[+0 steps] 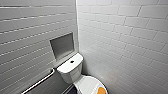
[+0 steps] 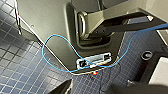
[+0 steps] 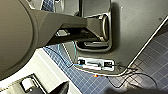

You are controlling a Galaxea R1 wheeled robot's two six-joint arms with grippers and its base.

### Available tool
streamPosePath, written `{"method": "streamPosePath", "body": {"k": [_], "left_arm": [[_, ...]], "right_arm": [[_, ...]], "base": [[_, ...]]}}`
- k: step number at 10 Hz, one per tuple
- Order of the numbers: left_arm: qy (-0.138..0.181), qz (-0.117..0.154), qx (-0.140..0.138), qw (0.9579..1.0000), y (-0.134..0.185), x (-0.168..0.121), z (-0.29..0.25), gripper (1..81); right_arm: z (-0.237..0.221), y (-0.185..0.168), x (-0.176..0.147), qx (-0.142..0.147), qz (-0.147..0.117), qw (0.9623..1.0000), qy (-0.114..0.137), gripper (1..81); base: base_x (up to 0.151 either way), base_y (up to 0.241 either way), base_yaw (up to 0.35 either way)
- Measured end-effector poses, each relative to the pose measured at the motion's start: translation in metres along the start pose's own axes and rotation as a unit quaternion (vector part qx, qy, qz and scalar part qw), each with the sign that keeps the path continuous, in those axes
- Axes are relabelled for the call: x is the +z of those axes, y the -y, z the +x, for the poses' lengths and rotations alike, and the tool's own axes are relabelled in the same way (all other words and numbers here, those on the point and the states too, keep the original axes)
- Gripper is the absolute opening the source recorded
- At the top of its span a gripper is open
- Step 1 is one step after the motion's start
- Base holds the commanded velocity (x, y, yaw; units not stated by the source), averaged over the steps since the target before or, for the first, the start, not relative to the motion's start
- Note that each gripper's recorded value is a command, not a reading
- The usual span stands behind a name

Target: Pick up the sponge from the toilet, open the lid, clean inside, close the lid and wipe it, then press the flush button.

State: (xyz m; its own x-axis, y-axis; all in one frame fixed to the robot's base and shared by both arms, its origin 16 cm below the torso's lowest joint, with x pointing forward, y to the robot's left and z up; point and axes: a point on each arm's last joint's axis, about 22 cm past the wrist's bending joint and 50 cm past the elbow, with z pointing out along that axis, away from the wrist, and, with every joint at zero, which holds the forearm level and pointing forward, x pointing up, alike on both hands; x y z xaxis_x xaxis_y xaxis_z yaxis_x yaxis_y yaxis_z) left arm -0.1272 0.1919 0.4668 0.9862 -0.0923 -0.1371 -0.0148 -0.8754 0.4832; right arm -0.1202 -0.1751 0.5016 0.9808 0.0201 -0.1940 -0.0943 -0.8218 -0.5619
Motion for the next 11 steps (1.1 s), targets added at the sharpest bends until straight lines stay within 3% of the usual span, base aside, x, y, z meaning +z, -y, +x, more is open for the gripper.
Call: {"method": "streamPosePath", "body": {"k": [3, 7, 11], "left_arm": [[0.005, -0.001, -0.005, 1.0, -0.003, 0.0, -0.017, 81.1], [0.015, -0.007, -0.011, 0.9998, -0.013, 0.003, -0.032, 81.1], [0.047, -0.001, -0.027, 0.9986, -0.013, 0.009, -0.038, 81.1]], "right_arm": [[0.033, 0.019, -0.038, 0.0, 0.039, 0.9991, -0.015, 81.1], [0.128, 0.023, -0.092, -0.003, 0.057, 0.9965, -0.062, 81.1], [0.205, 0.017, -0.113, 0.024, 0.058, 0.9951, -0.076, 81.1]], "base": [[0.0, 0.0, 0.0], [0.0, 0.0, 0.0], [0.0, 0.0, 0.0]]}}
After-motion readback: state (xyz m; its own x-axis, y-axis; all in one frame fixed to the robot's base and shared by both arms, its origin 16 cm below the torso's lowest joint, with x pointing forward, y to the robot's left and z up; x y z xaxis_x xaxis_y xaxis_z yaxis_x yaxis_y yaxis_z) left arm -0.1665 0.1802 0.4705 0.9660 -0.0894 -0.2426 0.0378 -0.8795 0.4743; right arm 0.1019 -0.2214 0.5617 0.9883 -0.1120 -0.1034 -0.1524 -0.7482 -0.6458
